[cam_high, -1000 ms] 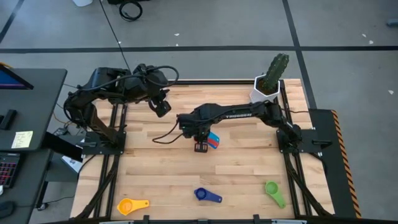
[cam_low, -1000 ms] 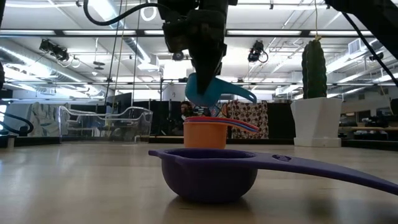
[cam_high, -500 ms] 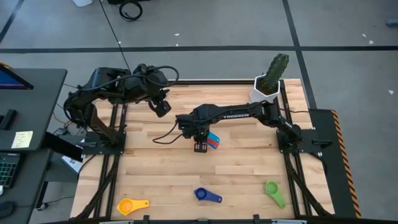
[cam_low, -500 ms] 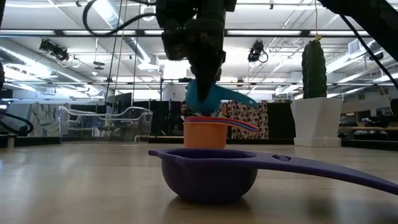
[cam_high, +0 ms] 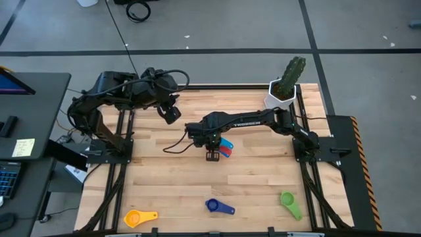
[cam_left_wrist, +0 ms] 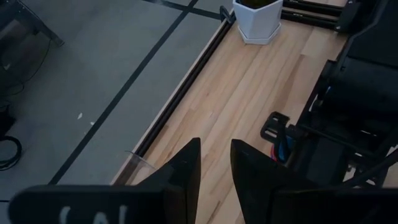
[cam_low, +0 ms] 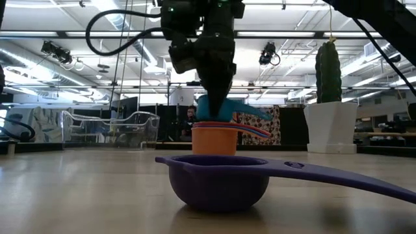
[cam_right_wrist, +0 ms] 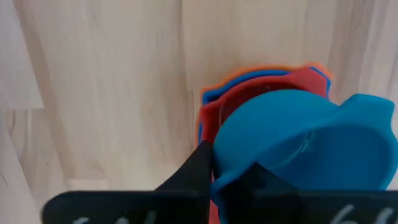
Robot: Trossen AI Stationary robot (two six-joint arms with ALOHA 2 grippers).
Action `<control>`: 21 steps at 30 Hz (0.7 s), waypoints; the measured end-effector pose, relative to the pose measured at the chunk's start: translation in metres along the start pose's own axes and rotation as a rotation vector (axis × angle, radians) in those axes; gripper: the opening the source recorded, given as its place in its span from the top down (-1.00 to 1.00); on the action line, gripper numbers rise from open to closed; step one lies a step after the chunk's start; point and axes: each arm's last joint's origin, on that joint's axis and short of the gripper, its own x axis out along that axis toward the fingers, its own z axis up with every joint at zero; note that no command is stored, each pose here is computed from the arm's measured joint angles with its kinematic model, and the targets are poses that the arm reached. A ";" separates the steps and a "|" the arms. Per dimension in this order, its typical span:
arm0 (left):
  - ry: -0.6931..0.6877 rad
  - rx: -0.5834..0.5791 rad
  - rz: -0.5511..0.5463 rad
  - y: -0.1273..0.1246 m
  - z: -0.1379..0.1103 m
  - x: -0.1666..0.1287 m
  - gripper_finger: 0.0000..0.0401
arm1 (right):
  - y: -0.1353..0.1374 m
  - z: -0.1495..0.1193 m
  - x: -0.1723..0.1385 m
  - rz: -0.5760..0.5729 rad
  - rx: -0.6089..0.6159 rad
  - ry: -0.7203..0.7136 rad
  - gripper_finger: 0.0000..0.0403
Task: Nest measuring cups in basket
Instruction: Stack the light blue nest measuring cup on top of the red nest measuring cup
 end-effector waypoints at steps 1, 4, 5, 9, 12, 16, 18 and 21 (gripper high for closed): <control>0.000 0.000 0.000 0.000 0.000 0.000 0.54 | 0.000 0.000 0.000 -0.001 -0.001 -0.003 0.77; 0.000 0.000 0.000 0.000 0.000 0.000 0.54 | 0.000 0.000 0.000 -0.002 -0.001 0.003 0.65; 0.000 0.001 0.000 0.000 0.000 0.000 0.54 | 0.000 0.000 0.000 -0.002 -0.001 0.001 0.64; 0.000 0.001 0.000 0.000 0.000 0.000 0.54 | 0.000 0.000 0.000 -0.004 -0.003 0.001 0.62; 0.000 0.002 0.000 0.000 0.000 0.000 0.54 | 0.000 0.000 0.000 -0.003 -0.005 0.001 0.62; 0.000 0.002 0.000 0.000 0.000 0.000 0.54 | 0.000 -0.001 -0.003 -0.002 -0.021 0.004 0.61; 0.000 0.003 0.000 0.000 0.000 0.000 0.54 | 0.000 -0.002 -0.006 0.002 -0.022 -0.001 0.61; 0.000 0.002 0.000 0.000 0.000 0.000 0.54 | 0.000 -0.004 -0.008 0.002 -0.020 0.008 0.61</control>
